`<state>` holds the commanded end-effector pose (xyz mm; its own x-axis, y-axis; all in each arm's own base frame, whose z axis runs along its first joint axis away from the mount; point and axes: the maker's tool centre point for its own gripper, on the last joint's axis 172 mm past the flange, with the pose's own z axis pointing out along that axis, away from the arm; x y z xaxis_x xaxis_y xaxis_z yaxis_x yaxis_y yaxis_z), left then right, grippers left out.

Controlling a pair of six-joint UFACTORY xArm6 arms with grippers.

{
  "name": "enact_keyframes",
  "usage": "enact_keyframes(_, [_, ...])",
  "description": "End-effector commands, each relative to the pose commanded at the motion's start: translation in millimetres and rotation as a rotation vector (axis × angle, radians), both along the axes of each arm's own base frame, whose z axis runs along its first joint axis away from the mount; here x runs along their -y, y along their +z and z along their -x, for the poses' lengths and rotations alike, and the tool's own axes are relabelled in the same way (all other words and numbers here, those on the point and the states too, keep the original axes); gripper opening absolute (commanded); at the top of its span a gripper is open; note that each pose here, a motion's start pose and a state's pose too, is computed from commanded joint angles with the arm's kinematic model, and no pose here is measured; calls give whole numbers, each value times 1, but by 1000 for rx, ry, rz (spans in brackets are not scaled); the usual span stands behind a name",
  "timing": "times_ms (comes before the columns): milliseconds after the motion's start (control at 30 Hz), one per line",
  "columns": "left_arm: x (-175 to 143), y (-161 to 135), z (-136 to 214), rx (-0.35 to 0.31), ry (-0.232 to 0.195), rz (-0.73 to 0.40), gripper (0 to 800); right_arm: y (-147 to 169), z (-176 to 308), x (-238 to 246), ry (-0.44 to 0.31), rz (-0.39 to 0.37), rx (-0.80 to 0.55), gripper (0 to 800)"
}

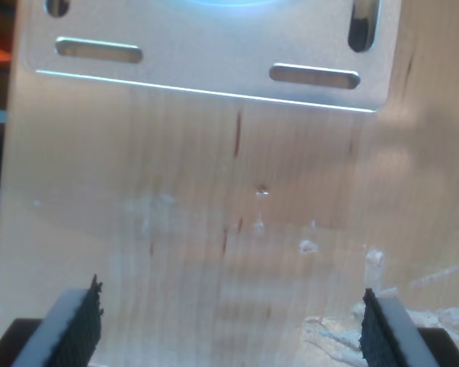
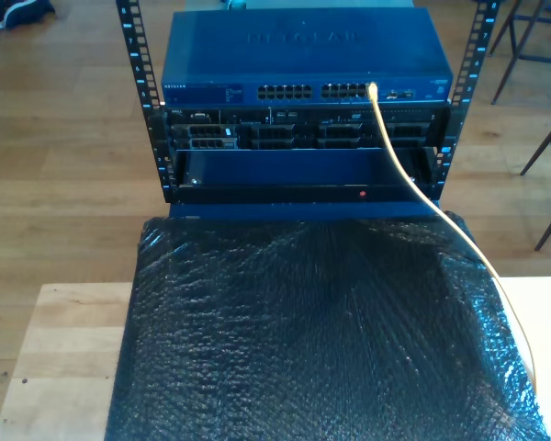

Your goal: Grab the cable and plug it in

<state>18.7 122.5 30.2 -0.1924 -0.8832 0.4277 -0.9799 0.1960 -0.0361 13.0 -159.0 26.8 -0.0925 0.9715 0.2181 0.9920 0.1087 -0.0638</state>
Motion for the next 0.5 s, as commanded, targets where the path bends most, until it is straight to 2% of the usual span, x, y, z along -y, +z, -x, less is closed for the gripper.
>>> enact_keyframes(500, [0,0,0,0,0,0,800,-1,0,0,-1,5,0,799])
